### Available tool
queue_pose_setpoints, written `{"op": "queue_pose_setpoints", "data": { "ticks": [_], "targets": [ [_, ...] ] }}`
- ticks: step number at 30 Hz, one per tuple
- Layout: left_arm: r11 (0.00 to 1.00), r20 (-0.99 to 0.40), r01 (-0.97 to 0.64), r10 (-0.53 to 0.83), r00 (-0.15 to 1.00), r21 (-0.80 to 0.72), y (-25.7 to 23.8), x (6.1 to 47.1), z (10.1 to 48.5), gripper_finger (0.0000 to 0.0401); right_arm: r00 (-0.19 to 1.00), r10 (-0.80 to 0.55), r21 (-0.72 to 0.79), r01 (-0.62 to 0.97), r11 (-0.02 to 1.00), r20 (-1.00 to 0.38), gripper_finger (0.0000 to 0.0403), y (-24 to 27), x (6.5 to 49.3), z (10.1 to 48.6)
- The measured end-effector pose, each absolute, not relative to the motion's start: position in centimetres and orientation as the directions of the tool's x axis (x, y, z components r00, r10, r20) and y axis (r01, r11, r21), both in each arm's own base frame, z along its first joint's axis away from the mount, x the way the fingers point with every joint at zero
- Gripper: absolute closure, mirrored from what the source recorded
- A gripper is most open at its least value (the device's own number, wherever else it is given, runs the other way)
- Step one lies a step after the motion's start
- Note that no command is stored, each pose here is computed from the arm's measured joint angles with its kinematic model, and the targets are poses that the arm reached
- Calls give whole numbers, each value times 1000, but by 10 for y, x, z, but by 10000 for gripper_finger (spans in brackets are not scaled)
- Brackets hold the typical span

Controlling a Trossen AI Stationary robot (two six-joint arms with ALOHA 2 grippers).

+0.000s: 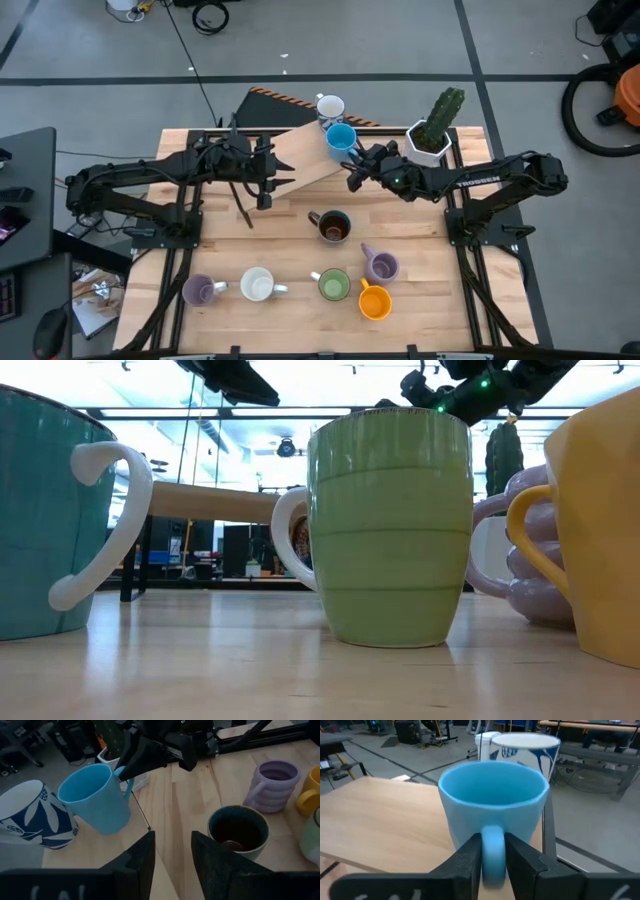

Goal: Place coffee mugs
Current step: Put the light blue mug on the shelf

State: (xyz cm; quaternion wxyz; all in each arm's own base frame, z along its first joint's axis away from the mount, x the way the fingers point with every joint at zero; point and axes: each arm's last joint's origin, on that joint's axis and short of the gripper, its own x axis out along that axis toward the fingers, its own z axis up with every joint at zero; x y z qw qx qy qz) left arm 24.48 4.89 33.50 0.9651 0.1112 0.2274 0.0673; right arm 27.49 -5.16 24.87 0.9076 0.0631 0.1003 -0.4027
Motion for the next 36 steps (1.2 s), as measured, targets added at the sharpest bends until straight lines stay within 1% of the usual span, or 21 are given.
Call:
{"op": "queue_pose_setpoints", "data": {
  "ticks": [3,8,13,17,22,30,36],
  "targets": [
    [966,-425,-79,181,887,245,49,245,335,269,657,-718,36,743,668,-231,296,-52,275,249],
    [966,-426,-79,180,887,245,49,245,335,269,695,-676,59,706,705,-243,270,-50,276,248],
    [966,-426,-79,181,887,245,49,245,335,269,713,-657,73,689,721,-247,248,-48,277,248],
    [967,-432,-77,180,884,245,50,250,331,269,703,-669,45,697,716,-244,234,-48,277,248],
    [966,-436,-82,186,880,246,54,267,321,269,675,-699,23,723,690,-237,208,-51,276,248],
    [926,-415,-121,274,867,359,72,294,302,269,654,-718,23,743,669,-236,158,-59,274,249],
    [906,-429,-184,350,833,382,104,303,283,269,644,-727,33,753,657,-237,150,-64,273,249]
  ]
}}
